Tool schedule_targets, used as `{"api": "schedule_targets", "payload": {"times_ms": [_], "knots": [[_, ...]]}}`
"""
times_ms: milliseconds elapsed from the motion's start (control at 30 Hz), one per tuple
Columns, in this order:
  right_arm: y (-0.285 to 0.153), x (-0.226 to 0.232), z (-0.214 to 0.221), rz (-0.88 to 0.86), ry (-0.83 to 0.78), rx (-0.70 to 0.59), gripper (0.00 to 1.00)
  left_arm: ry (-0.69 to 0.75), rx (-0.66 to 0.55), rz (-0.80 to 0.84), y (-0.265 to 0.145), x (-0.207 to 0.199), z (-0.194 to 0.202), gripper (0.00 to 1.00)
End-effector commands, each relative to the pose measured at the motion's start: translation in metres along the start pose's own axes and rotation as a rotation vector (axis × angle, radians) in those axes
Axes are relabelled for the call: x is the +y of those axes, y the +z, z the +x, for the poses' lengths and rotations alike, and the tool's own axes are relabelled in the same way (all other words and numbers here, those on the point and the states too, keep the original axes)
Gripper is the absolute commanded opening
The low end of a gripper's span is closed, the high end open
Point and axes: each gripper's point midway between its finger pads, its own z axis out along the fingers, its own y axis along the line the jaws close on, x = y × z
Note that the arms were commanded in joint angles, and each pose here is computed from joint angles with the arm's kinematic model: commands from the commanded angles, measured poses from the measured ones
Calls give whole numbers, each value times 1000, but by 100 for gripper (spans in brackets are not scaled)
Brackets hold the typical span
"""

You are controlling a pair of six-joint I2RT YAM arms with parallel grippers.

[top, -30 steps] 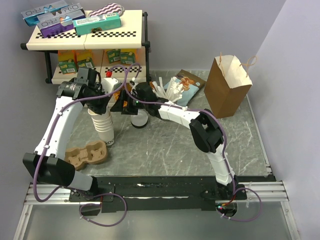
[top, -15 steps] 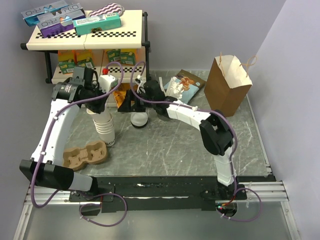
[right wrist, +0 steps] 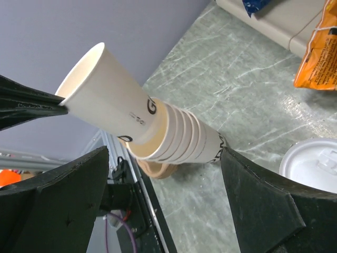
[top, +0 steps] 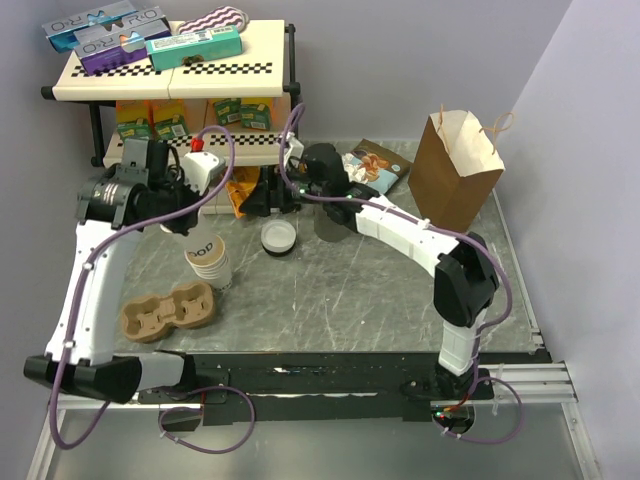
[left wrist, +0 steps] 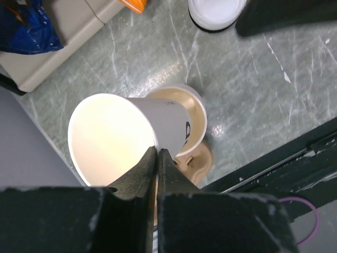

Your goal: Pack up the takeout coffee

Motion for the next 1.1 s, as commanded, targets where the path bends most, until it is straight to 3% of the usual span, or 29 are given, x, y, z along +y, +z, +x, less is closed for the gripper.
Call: {"api": "schedule_targets", "payload": {"times_ms": [0,100,200,367,533,600,767,867,1067], "knots": [[-32,26,-26,-54,-72,-58,92,79,-48,-52,-42,-4,11,1],[-47,30,-28,-57,-97,-52,93,120,-140,-68,-69,-11,8,1],[-68,31,-36,-46,-117,-66,93,213,-340,14,-108,-39,-15,1],[-138,7,-74,121,-190,-180,94,260,-410,215,-101,-69,-37,1],[-228,-14,-124,369,-339,-357,95,361,-381,321,-56,-101,-74,1],[-263,-34,-138,495,-344,-407,96,475,-336,406,-29,-145,-84,1],[-327,-51,-145,684,-360,-512,96,668,-136,444,48,-215,-57,1],[-349,-60,-134,746,-335,-541,96,717,-102,454,91,-242,-42,1],[-369,-72,-110,802,-306,-534,97,701,-216,433,143,-282,-51,1]]}}
